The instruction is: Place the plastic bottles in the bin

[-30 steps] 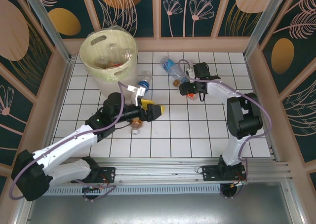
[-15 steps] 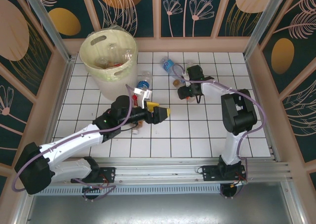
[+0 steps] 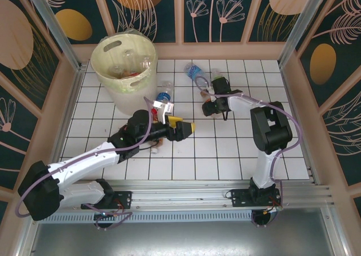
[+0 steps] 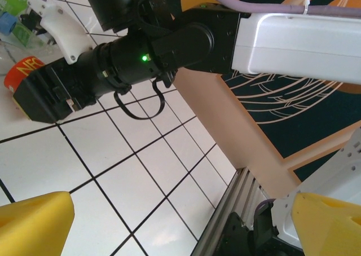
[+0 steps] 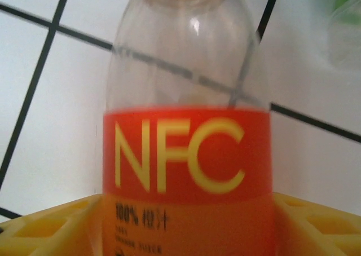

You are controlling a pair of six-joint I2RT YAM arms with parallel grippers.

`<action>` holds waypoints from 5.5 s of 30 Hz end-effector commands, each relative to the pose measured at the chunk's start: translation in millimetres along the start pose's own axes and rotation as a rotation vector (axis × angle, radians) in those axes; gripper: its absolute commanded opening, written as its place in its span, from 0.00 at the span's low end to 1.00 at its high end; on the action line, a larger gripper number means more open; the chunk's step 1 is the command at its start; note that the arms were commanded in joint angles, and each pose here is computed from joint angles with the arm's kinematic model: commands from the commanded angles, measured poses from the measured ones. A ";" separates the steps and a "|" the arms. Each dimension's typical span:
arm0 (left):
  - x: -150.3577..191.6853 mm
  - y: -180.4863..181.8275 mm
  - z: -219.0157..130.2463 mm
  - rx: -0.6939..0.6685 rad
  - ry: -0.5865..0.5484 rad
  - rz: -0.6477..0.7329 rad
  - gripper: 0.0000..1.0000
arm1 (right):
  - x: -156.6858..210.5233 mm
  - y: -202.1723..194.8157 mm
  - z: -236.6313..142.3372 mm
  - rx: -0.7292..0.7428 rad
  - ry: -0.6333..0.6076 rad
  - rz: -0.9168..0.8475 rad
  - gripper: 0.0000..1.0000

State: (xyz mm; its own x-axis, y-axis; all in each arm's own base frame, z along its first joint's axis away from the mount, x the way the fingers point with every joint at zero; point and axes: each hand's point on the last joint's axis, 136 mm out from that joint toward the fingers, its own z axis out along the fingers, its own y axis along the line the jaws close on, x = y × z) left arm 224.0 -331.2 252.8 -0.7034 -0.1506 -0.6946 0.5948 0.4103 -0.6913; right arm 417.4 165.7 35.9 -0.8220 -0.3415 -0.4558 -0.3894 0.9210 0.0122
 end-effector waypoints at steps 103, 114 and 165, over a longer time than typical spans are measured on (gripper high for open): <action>-243.2 4.1 -51.4 -0.366 -0.251 0.182 0.61 | 51.9 171.3 -288.9 -0.730 -0.685 -0.039 0.94; -328.4 72.2 -117.4 -0.800 -0.374 0.318 0.60 | 54.0 145.0 -309.2 -0.628 -0.791 0.003 0.99; -285.9 70.8 -122.3 -0.525 -0.283 0.261 0.92 | 4.0 78.1 -236.2 -0.293 -0.672 0.161 0.90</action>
State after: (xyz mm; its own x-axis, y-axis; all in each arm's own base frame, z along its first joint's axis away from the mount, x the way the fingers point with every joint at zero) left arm 437.6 -133.0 415.0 -0.4004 -0.1485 -0.9042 0.3123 0.9056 -0.2871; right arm 274.9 190.1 229.3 -0.5157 0.0738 -0.8536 -0.4289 0.8402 0.3318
